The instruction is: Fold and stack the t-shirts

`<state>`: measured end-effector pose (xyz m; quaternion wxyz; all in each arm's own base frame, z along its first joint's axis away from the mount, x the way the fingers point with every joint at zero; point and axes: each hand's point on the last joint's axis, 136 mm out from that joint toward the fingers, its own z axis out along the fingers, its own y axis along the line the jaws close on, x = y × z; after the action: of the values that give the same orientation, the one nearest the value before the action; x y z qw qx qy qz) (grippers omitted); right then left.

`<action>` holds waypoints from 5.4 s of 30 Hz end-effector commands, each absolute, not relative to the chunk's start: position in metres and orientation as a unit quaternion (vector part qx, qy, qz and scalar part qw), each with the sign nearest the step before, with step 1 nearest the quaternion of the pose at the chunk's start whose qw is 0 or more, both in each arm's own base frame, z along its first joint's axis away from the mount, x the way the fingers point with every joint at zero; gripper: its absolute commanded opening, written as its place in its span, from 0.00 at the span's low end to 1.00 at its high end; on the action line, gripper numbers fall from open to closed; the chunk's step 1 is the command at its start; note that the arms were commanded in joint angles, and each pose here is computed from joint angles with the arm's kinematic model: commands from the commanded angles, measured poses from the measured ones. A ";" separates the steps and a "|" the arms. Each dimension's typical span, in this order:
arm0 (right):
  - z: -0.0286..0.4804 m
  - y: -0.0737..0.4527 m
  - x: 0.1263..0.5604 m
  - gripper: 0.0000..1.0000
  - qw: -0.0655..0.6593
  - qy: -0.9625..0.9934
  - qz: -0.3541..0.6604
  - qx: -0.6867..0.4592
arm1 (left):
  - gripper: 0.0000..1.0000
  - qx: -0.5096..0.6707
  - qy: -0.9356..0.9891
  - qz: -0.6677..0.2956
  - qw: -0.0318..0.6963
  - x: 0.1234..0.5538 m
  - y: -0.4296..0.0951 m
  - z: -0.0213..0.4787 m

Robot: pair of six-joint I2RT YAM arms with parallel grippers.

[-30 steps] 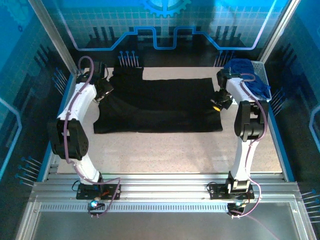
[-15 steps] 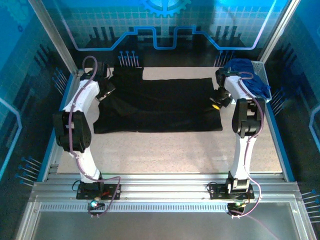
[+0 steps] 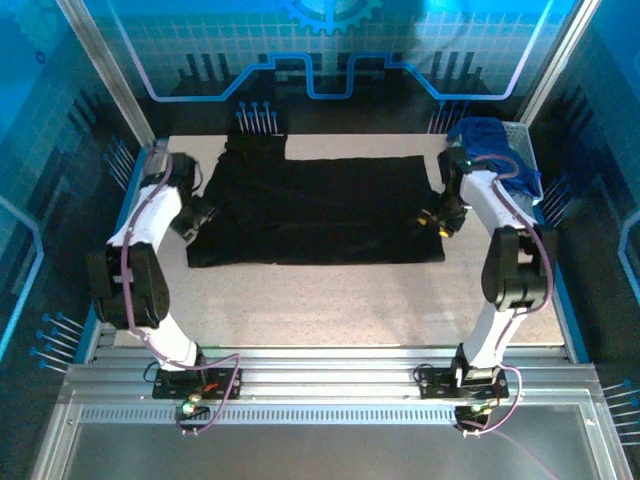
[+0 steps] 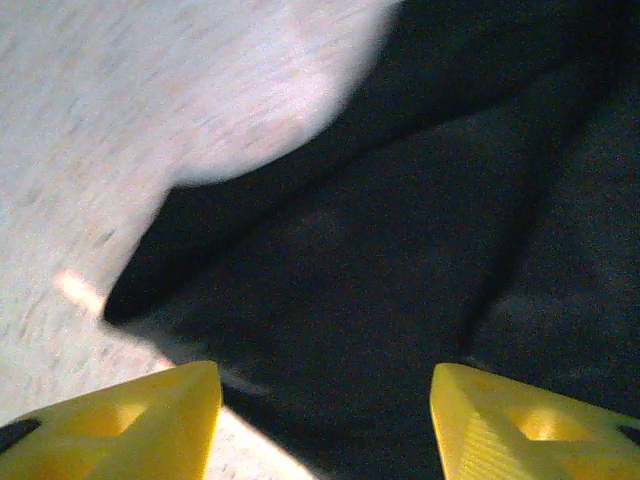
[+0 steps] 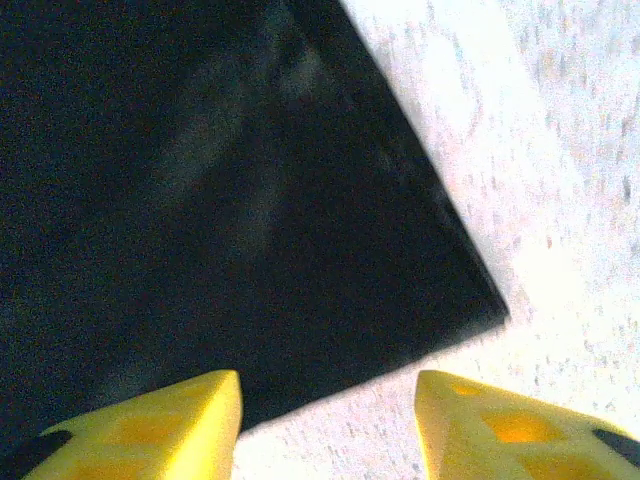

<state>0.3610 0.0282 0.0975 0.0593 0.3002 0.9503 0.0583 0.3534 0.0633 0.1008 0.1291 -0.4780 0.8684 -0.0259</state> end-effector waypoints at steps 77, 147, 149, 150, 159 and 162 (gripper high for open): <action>0.208 0.234 0.308 0.58 0.223 0.872 0.435 -0.029 | 0.51 -0.530 0.818 -0.208 0.076 0.298 -0.049 0.075; 0.176 0.234 0.314 0.52 0.158 0.890 0.428 0.014 | 0.53 -0.186 0.971 -0.096 0.118 0.436 -0.128 0.079; 0.173 0.230 0.314 0.52 0.161 0.894 0.418 0.022 | 0.54 -0.210 0.964 -0.098 0.133 0.426 -0.122 0.097; 0.169 0.225 0.314 0.51 0.161 0.899 0.407 0.031 | 0.52 -0.229 0.959 -0.100 0.133 0.418 -0.118 0.102; 0.124 0.158 0.315 0.42 0.139 0.920 0.325 0.166 | 0.32 -0.433 0.884 -0.165 0.050 0.342 -0.054 0.079; 0.101 0.134 0.310 0.40 0.104 0.930 0.279 0.214 | 0.30 -0.476 0.863 -0.162 0.036 0.336 -0.036 0.070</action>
<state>0.3231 0.1571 0.1281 0.1505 0.1626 0.9171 0.3315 0.3441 -0.0361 0.0787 0.0698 -0.4278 0.8898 -0.1428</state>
